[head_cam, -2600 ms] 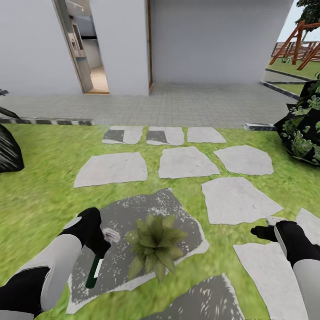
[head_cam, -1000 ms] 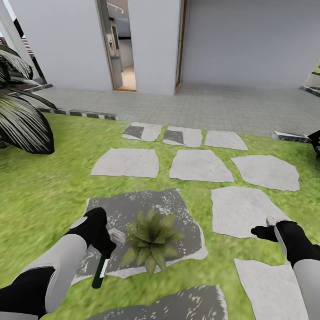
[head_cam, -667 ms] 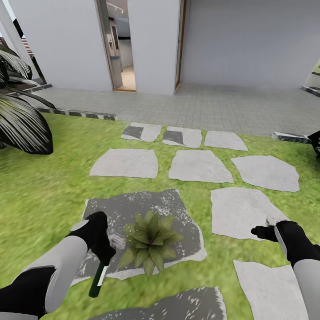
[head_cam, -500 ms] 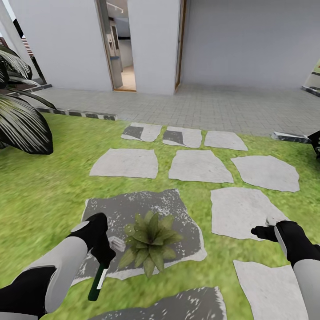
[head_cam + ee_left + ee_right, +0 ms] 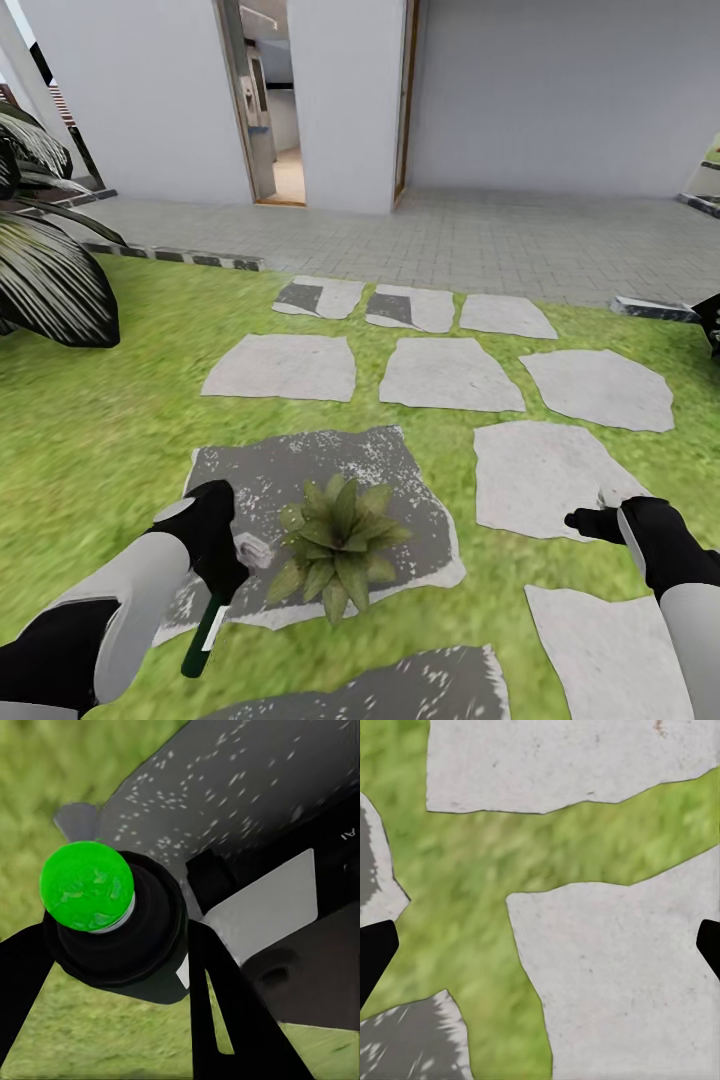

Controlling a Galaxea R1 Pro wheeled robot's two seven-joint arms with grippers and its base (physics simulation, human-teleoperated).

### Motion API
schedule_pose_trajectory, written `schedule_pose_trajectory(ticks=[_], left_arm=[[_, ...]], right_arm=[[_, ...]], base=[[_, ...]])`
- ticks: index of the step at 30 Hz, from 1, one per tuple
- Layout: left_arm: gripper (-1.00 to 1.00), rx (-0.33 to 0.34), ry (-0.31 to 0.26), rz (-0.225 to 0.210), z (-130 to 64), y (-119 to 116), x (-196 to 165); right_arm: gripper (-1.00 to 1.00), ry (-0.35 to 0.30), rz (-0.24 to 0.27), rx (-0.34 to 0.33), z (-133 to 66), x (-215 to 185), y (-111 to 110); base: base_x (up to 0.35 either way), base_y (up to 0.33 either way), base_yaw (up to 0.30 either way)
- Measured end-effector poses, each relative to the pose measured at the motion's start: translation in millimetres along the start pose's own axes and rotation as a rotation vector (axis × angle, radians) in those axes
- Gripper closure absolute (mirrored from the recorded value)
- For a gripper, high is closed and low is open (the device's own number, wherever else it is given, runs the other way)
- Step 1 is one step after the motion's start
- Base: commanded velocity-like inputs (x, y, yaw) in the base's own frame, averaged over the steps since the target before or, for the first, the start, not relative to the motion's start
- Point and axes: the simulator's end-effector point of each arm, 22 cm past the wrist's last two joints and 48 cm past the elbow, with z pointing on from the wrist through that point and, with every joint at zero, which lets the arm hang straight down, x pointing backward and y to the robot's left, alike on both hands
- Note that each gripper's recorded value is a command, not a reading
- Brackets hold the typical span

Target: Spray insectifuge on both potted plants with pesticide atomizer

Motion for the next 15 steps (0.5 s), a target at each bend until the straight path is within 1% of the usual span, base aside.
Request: schedule_pose_trajectory(ticks=[5, 12, 15], left_arm=[[1.0, -0.014, 0.009, -0.01, -0.4, 9.5, 6.3], [1.0, -0.011, 0.009, -0.008, 0.0, 7.4, 5.5], [1.0, -0.002, 0.014, -0.003, 2.4, 2.7, 5.2]], right_arm=[[-1.0, 0.001, 0.0, 0.0, 0.1, 0.3, -0.2], [-1.0, 0.0, 0.0, 0.0, 0.1, 0.2, 0.0], [-1.0, 0.001, 0.0, 0.0, 0.2, 0.4, 0.0]], base=[[0.0, 0.0, 0.0], [0.0, 0.0, 0.001], [0.0, 0.0, 0.117]])
